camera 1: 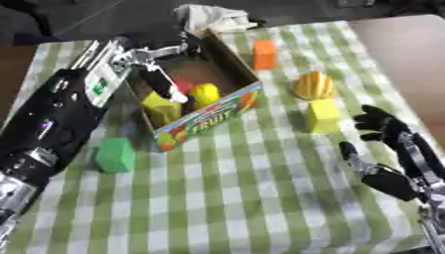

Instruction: Pick up objects on the table and place them in the box.

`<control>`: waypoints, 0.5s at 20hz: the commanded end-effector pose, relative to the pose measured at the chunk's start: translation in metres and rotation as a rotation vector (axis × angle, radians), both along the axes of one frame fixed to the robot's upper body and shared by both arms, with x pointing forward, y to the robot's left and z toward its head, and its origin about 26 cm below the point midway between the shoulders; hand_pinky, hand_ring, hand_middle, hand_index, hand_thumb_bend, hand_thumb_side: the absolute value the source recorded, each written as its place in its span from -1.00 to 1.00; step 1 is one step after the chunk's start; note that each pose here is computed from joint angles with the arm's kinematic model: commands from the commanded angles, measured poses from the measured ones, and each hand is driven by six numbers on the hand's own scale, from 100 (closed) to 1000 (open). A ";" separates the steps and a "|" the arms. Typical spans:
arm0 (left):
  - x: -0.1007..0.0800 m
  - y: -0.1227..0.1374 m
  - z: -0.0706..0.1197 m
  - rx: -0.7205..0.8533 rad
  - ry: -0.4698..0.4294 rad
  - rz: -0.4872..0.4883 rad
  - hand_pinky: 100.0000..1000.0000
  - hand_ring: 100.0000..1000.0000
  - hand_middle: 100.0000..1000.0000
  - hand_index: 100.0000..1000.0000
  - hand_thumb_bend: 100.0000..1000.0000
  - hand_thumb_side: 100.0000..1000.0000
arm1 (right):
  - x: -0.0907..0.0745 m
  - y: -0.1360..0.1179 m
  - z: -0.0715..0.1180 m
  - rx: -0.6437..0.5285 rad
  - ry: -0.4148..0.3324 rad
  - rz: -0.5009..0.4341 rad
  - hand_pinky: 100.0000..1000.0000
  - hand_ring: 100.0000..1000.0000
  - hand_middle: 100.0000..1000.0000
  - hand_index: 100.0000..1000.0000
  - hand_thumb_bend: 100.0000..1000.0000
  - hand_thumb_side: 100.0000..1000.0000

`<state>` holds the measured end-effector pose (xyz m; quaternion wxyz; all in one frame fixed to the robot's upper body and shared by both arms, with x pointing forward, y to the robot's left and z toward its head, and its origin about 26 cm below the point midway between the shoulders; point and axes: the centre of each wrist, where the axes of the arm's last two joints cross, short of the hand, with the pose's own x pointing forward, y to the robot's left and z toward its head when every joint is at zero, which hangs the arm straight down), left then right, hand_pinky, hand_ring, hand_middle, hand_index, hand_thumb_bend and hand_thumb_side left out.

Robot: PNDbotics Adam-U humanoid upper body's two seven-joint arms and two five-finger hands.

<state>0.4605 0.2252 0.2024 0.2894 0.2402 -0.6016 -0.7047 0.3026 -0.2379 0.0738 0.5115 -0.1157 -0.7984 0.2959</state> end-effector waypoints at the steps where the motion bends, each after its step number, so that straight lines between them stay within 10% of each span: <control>1: -0.006 0.011 0.026 -0.008 -0.070 -0.005 0.40 0.44 0.48 0.67 0.17 -0.31 | 0.001 -0.001 0.005 0.001 -0.014 0.005 0.42 0.55 0.51 0.85 -0.52 -0.49; 10: -0.063 0.068 0.068 -0.056 -0.044 -0.020 0.35 0.30 0.29 0.56 -0.13 -0.57 | 0.002 -0.004 0.006 -0.007 -0.020 -0.013 0.42 0.55 0.51 0.85 -0.52 -0.49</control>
